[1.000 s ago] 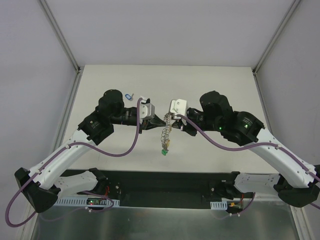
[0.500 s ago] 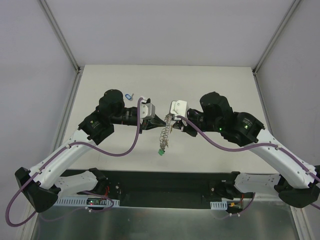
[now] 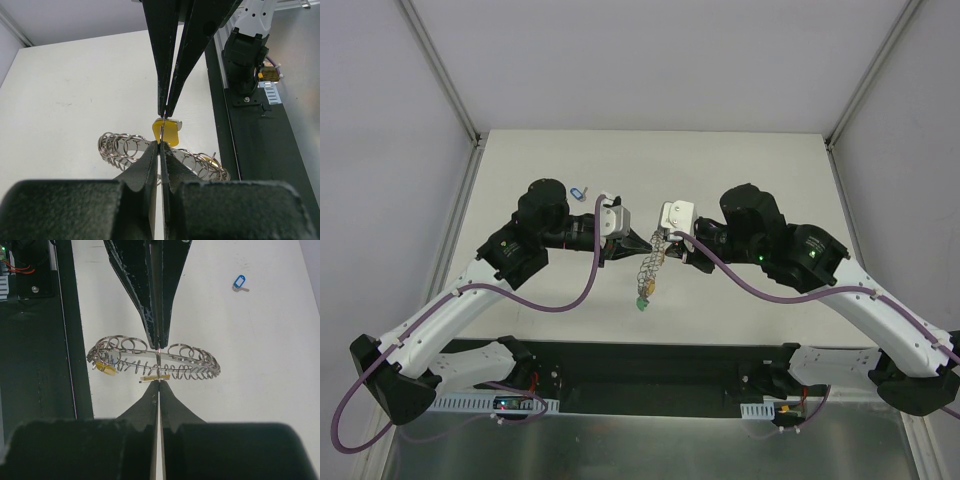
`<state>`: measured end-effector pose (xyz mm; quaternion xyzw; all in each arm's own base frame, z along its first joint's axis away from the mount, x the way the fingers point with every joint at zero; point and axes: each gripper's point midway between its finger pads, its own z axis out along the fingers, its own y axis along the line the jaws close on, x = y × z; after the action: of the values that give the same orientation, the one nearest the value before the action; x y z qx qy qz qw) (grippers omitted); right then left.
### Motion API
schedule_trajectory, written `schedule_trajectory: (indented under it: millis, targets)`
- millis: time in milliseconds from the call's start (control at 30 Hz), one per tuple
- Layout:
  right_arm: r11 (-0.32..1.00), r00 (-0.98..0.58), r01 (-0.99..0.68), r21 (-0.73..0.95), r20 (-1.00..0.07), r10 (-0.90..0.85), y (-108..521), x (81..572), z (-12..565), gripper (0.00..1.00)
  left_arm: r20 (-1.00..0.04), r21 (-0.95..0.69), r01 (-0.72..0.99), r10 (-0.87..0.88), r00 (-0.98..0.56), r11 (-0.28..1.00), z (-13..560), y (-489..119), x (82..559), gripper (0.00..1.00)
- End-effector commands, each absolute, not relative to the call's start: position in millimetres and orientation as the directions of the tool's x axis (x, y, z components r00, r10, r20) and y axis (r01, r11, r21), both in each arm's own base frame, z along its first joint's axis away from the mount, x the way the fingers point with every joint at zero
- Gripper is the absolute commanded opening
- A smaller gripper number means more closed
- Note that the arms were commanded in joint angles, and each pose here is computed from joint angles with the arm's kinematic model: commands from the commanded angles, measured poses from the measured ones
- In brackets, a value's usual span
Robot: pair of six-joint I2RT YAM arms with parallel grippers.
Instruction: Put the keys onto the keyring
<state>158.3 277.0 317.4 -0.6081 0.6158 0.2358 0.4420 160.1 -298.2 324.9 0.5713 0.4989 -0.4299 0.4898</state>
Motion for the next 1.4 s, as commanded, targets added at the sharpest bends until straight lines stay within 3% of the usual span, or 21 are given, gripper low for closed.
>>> schedule_trajectory:
  millis: [0,1367]
  targets:
    - [0.147,0.173,-0.948,-0.282,-0.845,-0.506,277.9,157.1,330.2,0.01,-0.977,0.196,0.979,0.071,0.199,-0.058,356.3,-302.4,152.2,0.00]
    - [0.097,0.194,-0.956,-0.275,-0.849,-0.492,291.4,153.4,329.5,0.01,-0.983,0.166,0.978,0.061,0.175,-0.127,356.8,-310.8,142.6,0.00]
